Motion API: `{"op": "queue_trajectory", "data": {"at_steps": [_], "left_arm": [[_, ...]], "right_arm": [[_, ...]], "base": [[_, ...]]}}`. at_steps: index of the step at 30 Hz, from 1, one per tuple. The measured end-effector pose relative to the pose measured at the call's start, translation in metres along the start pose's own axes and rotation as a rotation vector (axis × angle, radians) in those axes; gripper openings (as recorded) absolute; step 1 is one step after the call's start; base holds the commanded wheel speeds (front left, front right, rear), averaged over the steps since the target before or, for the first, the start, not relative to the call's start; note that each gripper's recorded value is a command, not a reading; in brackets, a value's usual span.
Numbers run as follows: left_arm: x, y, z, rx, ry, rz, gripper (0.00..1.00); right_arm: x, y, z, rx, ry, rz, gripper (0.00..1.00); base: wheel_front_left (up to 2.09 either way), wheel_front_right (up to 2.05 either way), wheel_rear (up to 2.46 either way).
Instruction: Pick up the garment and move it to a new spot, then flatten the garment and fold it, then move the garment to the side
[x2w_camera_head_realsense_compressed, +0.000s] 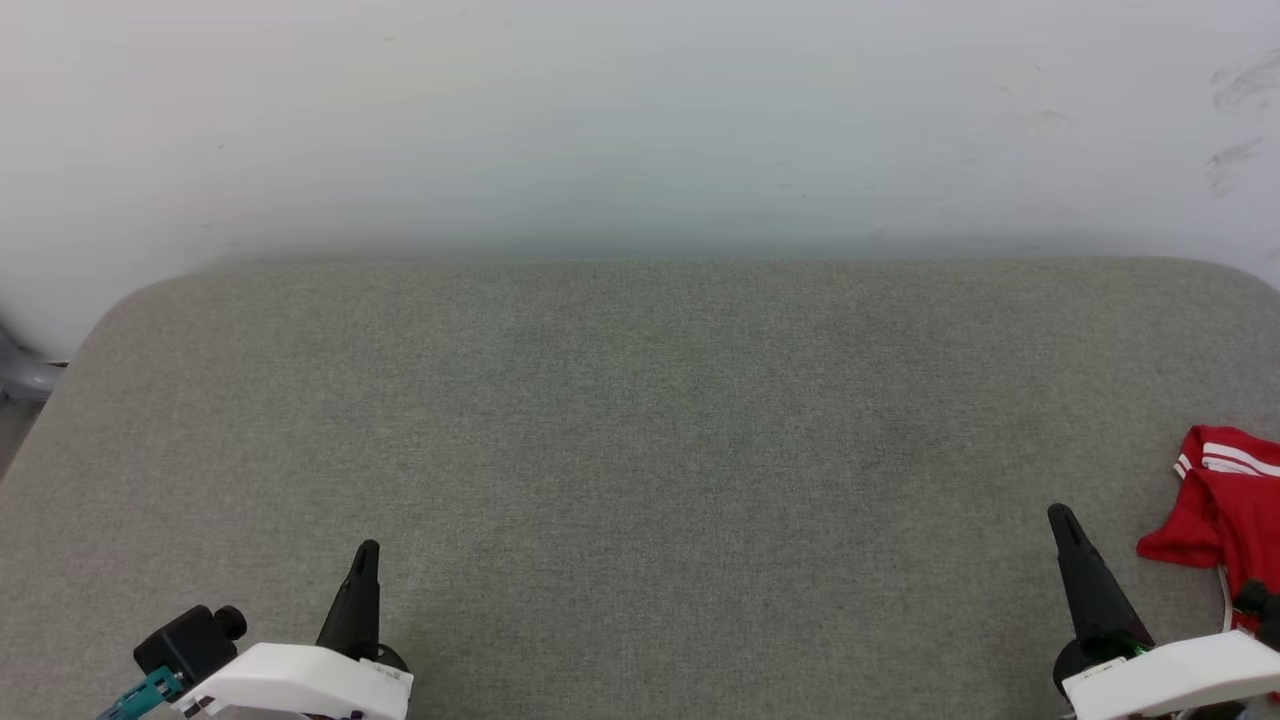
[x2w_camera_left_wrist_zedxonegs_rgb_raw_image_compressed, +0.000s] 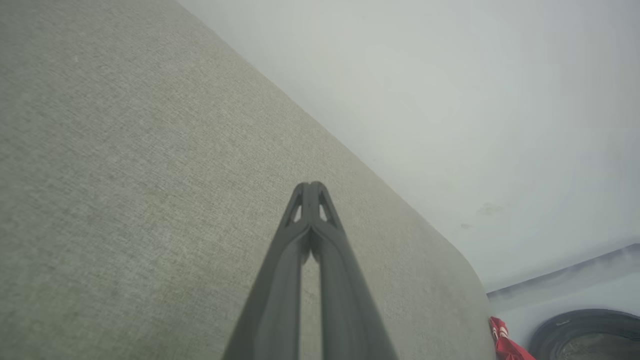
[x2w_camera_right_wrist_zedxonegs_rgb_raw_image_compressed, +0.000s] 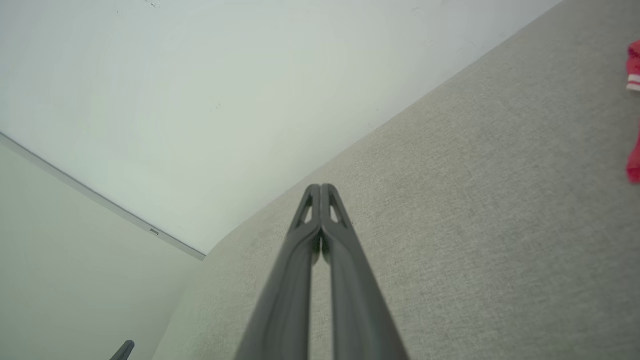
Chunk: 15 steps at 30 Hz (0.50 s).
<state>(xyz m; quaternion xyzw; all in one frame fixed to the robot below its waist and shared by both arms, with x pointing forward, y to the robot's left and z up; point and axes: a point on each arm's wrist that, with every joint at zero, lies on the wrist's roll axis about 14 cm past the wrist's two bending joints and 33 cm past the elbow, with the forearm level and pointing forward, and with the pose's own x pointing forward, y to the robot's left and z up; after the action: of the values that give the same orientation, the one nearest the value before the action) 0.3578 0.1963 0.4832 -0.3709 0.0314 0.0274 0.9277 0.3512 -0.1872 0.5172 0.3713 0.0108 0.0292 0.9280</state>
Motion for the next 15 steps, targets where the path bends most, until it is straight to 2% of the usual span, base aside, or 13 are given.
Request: {"op": "queue_trajectory", "data": {"at_steps": [15], "left_arm": [[0.0067, -0.0005, 0.0024, -0.192, 0.008, 0.006, 0.0]], "right_arm": [[0.0086, -0.0032, 0.0002, 0.19, -0.009, -0.004, 0.0]], "base": [[0.0, 0.0, 0.0]]}}
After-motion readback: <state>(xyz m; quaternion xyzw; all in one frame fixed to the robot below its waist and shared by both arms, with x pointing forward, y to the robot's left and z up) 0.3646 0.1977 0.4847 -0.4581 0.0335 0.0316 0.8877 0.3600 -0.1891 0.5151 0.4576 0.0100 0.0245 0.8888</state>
